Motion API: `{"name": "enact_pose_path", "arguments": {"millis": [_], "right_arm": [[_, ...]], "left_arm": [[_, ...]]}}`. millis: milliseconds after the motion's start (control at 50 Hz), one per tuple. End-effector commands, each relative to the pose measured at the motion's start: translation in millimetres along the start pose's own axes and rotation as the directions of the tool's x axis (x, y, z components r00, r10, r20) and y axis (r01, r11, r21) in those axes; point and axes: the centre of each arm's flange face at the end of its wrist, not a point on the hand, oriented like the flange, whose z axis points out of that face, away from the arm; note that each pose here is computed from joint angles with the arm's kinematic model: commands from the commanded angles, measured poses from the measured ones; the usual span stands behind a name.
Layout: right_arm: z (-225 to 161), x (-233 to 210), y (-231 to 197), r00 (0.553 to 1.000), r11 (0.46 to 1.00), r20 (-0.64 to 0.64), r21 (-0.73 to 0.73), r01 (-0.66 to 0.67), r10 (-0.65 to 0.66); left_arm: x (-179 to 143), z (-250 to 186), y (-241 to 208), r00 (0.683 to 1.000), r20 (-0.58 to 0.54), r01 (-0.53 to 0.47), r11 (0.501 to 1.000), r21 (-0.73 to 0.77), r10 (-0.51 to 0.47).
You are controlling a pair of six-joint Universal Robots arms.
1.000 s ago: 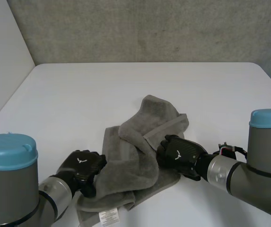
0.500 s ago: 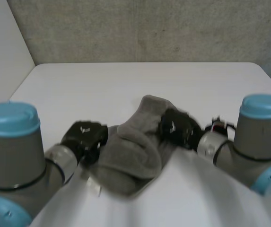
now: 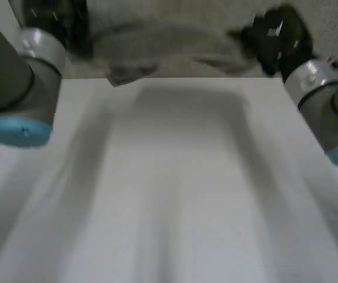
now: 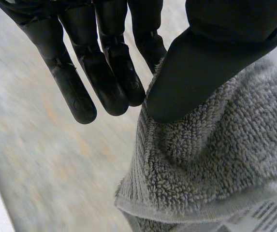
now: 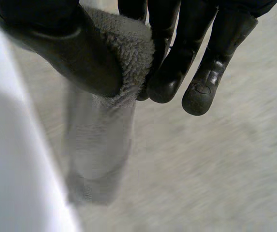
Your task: Fold the towel.
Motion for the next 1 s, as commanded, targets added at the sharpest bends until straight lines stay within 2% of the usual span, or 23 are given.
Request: {"name": "enact_pose_path", "arguments": {"millis": [20,80,120,140,160,180,220,300,460,560,600,680,720,880,1000], "right_arm": [[-19,-33,34,0.993,0.988,0.110,-0.152,-0.021,0.038],[-32,-53,53,0.980,0.967,0.179,-0.250,-0.039,0.085],[-39,-63,64,0.969,0.950,0.218,-0.309,-0.045,0.117],[-47,-74,74,0.953,0.926,0.262,-0.375,-0.045,0.152],[-47,-74,74,0.953,0.926,0.262,-0.376,-0.045,0.152],[-52,-80,81,0.942,0.908,0.285,-0.416,-0.044,0.176],[-56,-85,84,0.931,0.893,0.304,-0.447,-0.047,0.201],[-61,-84,89,0.928,0.881,0.305,-0.471,-0.049,0.214],[-68,-68,72,0.944,0.885,0.278,-0.464,-0.031,0.178],[-77,-62,69,0.950,0.860,0.269,-0.511,0.001,0.159],[-84,-62,71,0.938,0.830,0.293,-0.558,0.009,0.186],[-91,-65,71,0.925,0.812,0.314,-0.583,0.008,0.216],[-92,-66,71,0.921,0.813,0.320,-0.582,0.005,0.224],[-82,-79,73,0.925,0.904,0.332,-0.427,-0.028,0.185],[-77,-77,77,0.935,0.910,0.301,-0.412,-0.048,0.186]], "left_arm": [[21,-33,95,0.994,-0.110,-0.045,0.958,-0.282,0.015],[23,-38,110,0.993,-0.118,-0.054,0.943,-0.328,0.015],[20,-55,150,0.991,-0.135,-0.081,0.871,-0.485,0.017],[20,-55,150,0.991,-0.135,-0.081,0.870,-0.486,0.017],[17,-61,161,0.991,-0.134,-0.087,0.840,-0.536,0.017],[16,-61,162,0.991,-0.134,-0.087,0.839,-0.536,0.017],[16,-70,177,0.989,-0.145,-0.093,0.791,-0.605,0.006],[15,-74,174,0.989,-0.146,-0.092,0.786,-0.611,0.002],[9,-78,145,0.990,-0.139,-0.084,0.816,-0.572,0.005],[6,-81,135,0.991,-0.134,-0.080,0.826,-0.558,0.006],[5,-85,133,0.991,-0.134,-0.081,0.825,-0.560,0.006],[6,-87,132,0.991,-0.137,-0.081,0.825,-0.559,0.005],[8,-88,132,0.990,-0.143,-0.086,0.825,-0.559,0.006],[15,-95,132,0.980,-0.200,-0.097,0.823,-0.559,-0.021],[12,-102,128,0.963,-0.268,-0.165,0.833,-0.528,0.021]]}}
